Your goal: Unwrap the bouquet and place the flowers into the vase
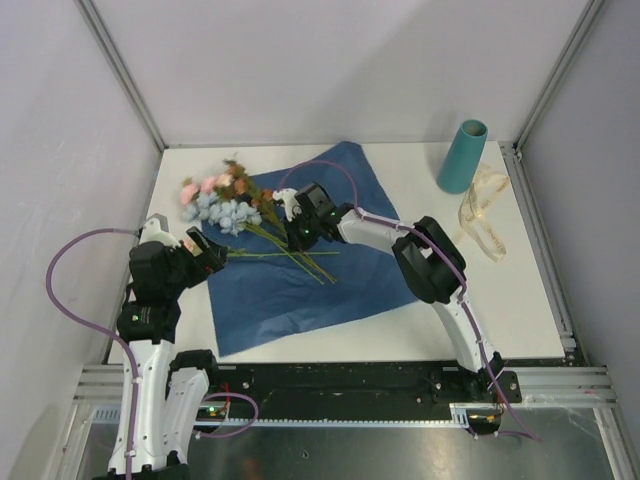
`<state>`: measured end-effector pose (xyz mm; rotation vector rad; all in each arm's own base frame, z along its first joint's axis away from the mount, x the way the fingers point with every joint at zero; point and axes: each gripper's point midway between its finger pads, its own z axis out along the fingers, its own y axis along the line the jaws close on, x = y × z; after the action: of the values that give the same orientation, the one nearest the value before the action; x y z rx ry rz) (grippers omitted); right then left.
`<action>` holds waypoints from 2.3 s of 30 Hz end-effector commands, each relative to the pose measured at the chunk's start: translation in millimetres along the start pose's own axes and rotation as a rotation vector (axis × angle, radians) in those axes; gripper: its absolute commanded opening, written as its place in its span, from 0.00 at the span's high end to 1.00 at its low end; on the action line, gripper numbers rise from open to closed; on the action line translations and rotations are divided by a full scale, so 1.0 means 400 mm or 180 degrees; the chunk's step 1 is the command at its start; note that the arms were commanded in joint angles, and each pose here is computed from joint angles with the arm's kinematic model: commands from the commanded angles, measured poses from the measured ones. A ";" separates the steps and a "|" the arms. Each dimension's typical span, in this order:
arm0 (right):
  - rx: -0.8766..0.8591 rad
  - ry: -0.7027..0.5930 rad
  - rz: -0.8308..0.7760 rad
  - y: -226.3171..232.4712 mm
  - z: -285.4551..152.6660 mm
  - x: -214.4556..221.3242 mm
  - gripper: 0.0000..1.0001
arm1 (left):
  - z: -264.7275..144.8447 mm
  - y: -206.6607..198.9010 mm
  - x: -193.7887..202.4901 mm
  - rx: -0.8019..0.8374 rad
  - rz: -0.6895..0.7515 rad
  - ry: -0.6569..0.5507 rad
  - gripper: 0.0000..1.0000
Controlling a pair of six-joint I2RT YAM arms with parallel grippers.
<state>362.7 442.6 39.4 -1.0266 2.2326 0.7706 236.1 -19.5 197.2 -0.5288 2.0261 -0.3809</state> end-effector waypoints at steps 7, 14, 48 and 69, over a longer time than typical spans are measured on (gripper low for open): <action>-0.0346 -0.0646 -0.0281 0.044 -0.109 -0.118 1.00 | -0.006 -0.011 -0.022 0.0050 -0.0014 -0.0082 0.00; -0.0533 -0.0920 -0.0367 0.076 -0.148 -0.176 1.00 | -0.006 -0.010 -0.022 0.0043 -0.0020 -0.0081 0.00; -0.1640 -0.2622 0.0299 0.365 -0.557 -0.237 1.00 | -0.100 -0.314 -0.056 0.2216 -0.0267 0.0001 0.19; -0.1535 -0.2148 0.0045 0.482 -0.523 -0.138 0.89 | -0.118 -0.377 -0.066 0.2625 -0.0166 -0.0013 0.95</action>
<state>182.1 432.0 258.5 -0.8115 1.5253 1.5196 240.2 -128.2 305.7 -0.1281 1.6790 -1.1638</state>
